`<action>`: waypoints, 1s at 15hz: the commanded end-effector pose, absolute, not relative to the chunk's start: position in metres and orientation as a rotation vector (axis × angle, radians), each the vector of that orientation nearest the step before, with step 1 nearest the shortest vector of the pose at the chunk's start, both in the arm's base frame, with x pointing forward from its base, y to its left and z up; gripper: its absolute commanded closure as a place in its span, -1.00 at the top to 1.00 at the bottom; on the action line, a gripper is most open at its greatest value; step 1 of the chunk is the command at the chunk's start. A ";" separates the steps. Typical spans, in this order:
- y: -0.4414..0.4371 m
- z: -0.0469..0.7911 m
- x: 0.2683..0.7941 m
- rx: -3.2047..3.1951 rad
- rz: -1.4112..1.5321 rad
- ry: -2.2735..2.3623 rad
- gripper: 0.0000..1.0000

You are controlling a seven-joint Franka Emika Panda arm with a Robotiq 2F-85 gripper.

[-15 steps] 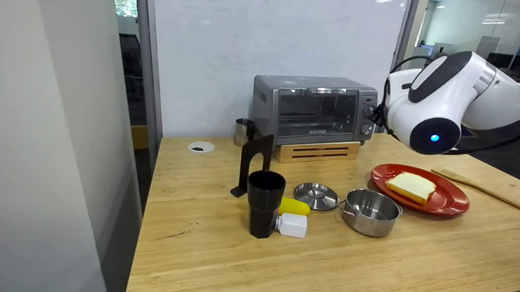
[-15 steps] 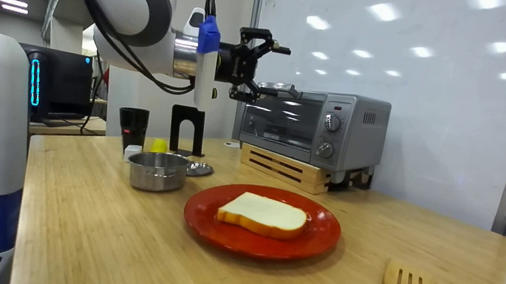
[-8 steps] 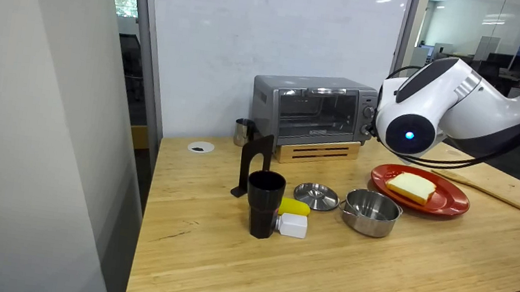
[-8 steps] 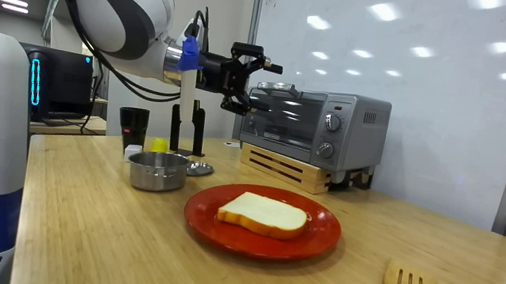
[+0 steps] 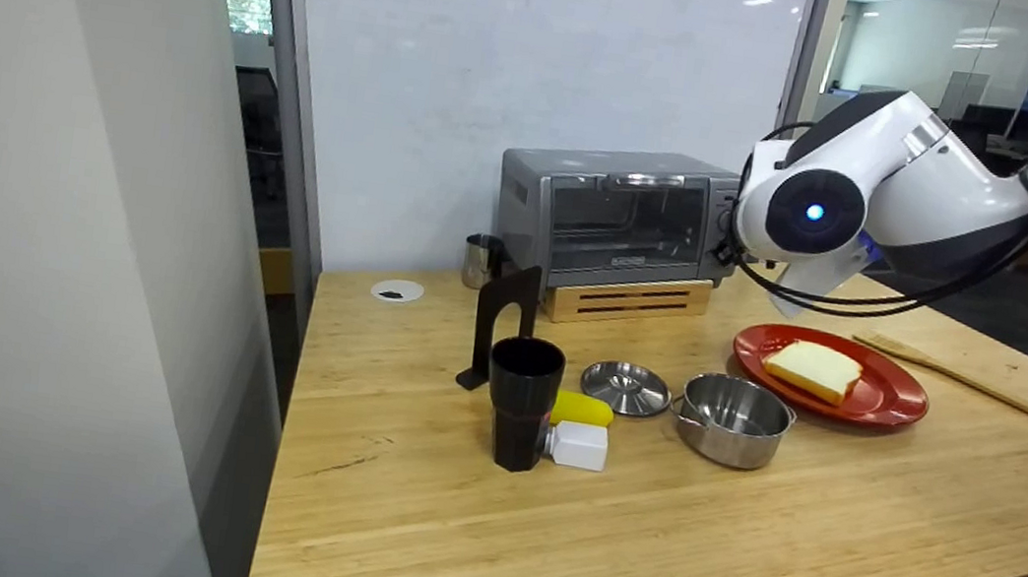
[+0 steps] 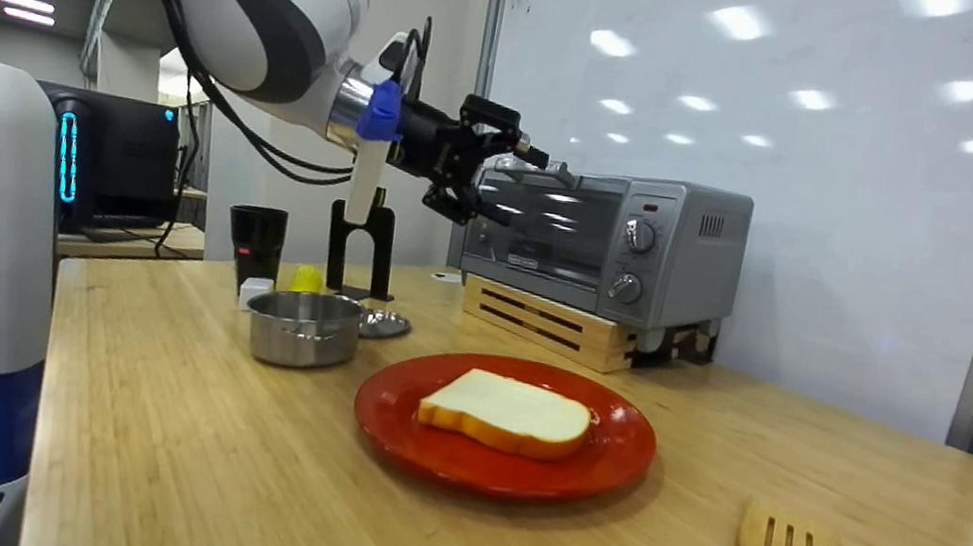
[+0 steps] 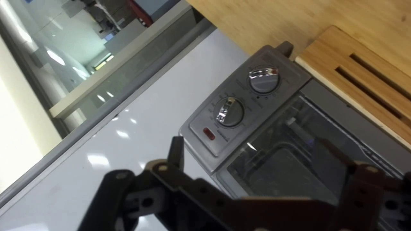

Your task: Close the toaster oven

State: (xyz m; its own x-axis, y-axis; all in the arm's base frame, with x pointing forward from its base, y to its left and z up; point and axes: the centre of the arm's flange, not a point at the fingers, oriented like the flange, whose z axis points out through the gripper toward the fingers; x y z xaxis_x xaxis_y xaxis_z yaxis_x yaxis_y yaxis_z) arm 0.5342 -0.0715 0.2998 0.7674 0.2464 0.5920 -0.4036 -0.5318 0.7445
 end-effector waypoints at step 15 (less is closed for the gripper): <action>-0.083 0.316 0.539 2.592 0.674 -0.101 1.00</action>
